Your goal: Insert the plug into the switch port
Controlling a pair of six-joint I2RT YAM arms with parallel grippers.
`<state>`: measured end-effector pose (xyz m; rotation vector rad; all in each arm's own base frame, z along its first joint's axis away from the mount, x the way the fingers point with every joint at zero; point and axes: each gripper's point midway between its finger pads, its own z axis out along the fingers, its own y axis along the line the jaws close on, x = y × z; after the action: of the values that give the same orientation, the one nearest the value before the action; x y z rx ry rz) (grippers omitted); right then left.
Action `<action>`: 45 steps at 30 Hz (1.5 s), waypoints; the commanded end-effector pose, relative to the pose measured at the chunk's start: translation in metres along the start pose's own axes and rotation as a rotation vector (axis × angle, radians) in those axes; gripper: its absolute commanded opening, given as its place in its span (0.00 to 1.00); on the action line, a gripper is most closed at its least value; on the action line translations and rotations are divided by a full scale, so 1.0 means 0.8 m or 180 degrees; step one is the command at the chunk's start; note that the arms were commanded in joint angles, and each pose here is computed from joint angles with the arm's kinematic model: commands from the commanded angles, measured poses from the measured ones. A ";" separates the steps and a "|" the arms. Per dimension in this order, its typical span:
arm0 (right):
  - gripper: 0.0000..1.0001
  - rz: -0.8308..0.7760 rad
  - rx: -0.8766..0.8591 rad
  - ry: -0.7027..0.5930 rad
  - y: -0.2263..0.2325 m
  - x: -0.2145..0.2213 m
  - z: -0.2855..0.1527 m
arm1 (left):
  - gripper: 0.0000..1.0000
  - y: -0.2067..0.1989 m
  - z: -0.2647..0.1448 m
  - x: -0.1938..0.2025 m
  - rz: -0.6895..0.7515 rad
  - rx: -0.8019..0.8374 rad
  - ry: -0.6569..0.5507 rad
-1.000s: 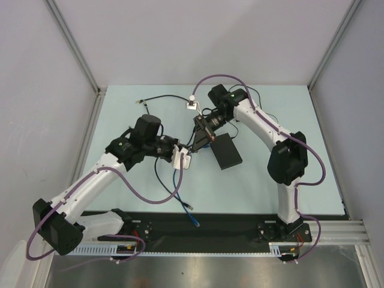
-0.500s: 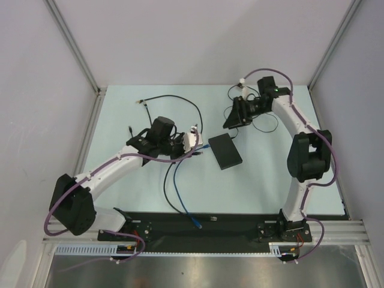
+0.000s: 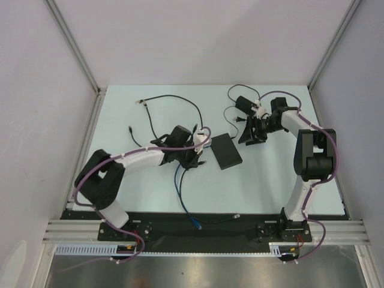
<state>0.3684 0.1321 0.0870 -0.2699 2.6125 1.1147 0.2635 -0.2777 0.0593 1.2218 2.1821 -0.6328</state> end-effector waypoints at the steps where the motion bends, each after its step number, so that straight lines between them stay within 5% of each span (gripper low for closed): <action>1: 0.61 -0.0263 0.0111 -0.0157 -0.022 -0.013 0.005 | 0.00 0.009 0.018 -0.038 -0.0147 -0.0087 -0.0201; 13: 0.63 -0.0395 0.0283 -0.0182 -0.062 -0.039 0.036 | 0.00 0.022 0.066 -0.054 -0.0500 -0.0150 -0.0297; 32: 0.63 -0.0304 0.0018 -0.0063 -0.045 -0.037 0.054 | 0.00 0.039 0.082 -0.058 -0.0684 -0.0316 -0.0272; 38: 0.70 -0.0285 0.0007 -0.0030 -0.044 -0.036 0.057 | 0.00 0.027 0.077 -0.071 -0.0644 -0.0151 -0.0422; 45: 0.64 -0.0245 -0.0142 0.0034 -0.036 -0.032 0.061 | 0.00 0.020 0.069 -0.093 -0.0519 -0.0056 -0.0698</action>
<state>0.4067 0.1426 0.0379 -0.3560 2.5866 1.1079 0.3167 -0.3308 0.0295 0.9352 2.2579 -0.6877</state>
